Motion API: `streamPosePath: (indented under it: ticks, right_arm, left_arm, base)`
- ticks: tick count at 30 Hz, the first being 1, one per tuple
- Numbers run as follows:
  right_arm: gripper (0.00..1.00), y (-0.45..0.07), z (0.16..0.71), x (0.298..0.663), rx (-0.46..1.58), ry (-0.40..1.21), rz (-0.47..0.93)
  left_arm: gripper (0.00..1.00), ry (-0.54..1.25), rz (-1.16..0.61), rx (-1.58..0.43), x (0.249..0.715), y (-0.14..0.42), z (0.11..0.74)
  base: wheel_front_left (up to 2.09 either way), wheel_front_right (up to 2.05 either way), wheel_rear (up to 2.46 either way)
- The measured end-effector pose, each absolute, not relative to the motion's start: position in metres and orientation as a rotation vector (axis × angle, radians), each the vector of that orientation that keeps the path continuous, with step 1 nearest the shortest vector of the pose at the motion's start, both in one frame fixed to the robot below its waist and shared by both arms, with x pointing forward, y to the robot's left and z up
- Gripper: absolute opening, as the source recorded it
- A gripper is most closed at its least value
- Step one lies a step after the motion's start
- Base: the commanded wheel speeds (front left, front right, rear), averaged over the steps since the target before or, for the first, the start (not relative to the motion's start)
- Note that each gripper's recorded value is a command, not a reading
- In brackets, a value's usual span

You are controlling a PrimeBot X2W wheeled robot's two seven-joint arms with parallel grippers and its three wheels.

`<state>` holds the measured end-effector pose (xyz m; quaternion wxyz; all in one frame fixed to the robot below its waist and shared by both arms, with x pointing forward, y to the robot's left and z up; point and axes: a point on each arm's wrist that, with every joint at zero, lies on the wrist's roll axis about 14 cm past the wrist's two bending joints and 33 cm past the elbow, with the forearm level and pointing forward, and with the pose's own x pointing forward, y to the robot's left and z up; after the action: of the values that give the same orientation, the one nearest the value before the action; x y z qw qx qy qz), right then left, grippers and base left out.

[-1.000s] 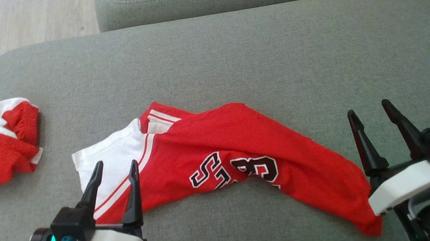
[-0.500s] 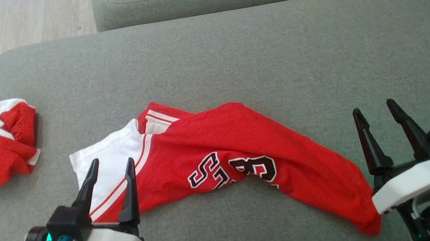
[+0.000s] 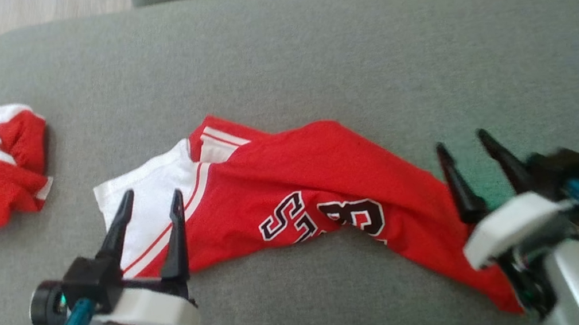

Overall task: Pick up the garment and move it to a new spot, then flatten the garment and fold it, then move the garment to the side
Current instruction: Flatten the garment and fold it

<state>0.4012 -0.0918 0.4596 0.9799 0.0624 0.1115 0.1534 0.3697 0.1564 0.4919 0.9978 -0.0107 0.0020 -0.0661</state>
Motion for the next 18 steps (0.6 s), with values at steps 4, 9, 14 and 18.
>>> streamPosePath:
  ticks: [4,9,14,18]
  right_arm:
    - [1.00,-0.054,0.424,0.419,0.082,0.367,0.418]
    - [1.00,-0.033,0.382,0.414,0.038,0.552,0.494]
    - [0.30,-0.030,0.370,0.413,0.048,0.642,0.517]
    - [0.00,-0.034,0.372,0.418,0.053,0.640,0.516]
  left_arm:
    - [1.00,0.003,-0.125,-0.025,0.381,0.161,0.490]
    - [1.00,0.019,-0.107,-0.032,0.384,0.165,0.482]
    - [1.00,0.034,-0.098,-0.034,0.384,0.167,0.477]
    - [1.00,0.027,-0.102,-0.035,0.386,0.165,0.477]
  base:
    - [0.00,0.00,0.00]
    - [0.00,0.00,0.00]
    - [0.00,0.00,0.00]
    - [0.00,0.00,0.00]
